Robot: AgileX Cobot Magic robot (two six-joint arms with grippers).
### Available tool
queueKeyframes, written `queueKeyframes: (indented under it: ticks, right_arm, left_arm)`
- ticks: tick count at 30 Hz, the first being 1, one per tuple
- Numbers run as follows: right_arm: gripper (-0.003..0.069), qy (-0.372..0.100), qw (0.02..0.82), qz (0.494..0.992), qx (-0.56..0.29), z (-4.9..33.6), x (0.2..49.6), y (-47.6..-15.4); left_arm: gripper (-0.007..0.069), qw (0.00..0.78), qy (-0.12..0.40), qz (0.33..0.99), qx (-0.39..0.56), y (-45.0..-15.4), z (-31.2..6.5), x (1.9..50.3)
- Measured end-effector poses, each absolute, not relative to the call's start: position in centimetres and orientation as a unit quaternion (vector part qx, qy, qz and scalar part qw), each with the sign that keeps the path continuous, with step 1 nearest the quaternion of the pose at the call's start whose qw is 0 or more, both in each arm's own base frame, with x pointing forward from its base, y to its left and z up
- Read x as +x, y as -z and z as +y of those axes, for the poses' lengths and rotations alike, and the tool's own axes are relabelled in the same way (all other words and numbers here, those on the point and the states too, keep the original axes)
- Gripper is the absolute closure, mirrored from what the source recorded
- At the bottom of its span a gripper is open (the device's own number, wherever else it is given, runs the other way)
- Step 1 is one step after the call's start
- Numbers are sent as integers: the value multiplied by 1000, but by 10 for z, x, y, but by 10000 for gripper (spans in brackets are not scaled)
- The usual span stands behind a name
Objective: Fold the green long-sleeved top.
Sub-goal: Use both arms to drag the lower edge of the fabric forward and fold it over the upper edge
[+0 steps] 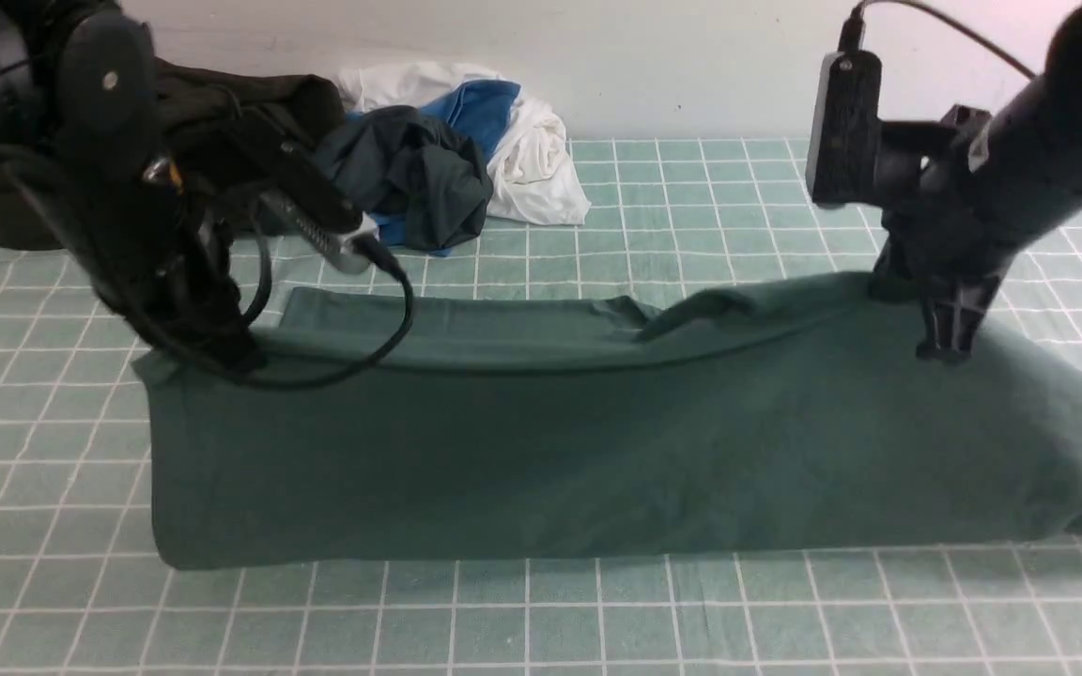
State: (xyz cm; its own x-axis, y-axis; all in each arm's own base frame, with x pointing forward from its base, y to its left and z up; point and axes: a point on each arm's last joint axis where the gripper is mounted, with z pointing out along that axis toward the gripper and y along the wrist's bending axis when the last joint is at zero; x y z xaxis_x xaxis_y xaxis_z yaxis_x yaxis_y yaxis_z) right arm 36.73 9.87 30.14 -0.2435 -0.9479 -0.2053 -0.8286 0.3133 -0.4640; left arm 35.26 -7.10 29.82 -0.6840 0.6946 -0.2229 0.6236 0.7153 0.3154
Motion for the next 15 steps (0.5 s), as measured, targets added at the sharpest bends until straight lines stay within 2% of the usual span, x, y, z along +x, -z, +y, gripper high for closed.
queueKeyframes:
  ticks: [2, 6, 11, 15]
  right_arm:
    - [648, 131, 235, 784, -560, 96, 386, -299]
    - [648, 131, 242, 798, -536, 93, 433, -273]
    - [648, 122, 254, 820, -498, 91, 468, -233]
    - [629, 109, 266, 846, -449, 88, 482, -204]
  left_arm:
    - [608, 169, -115, 909, 363, -293, -70, 377]
    - [608, 179, -125, 907, 360, -271, -71, 432]
    - [603, 192, -128, 906, 354, -231, -70, 475]
    - [554, 207, -130, 904, 349, -210, -66, 492]
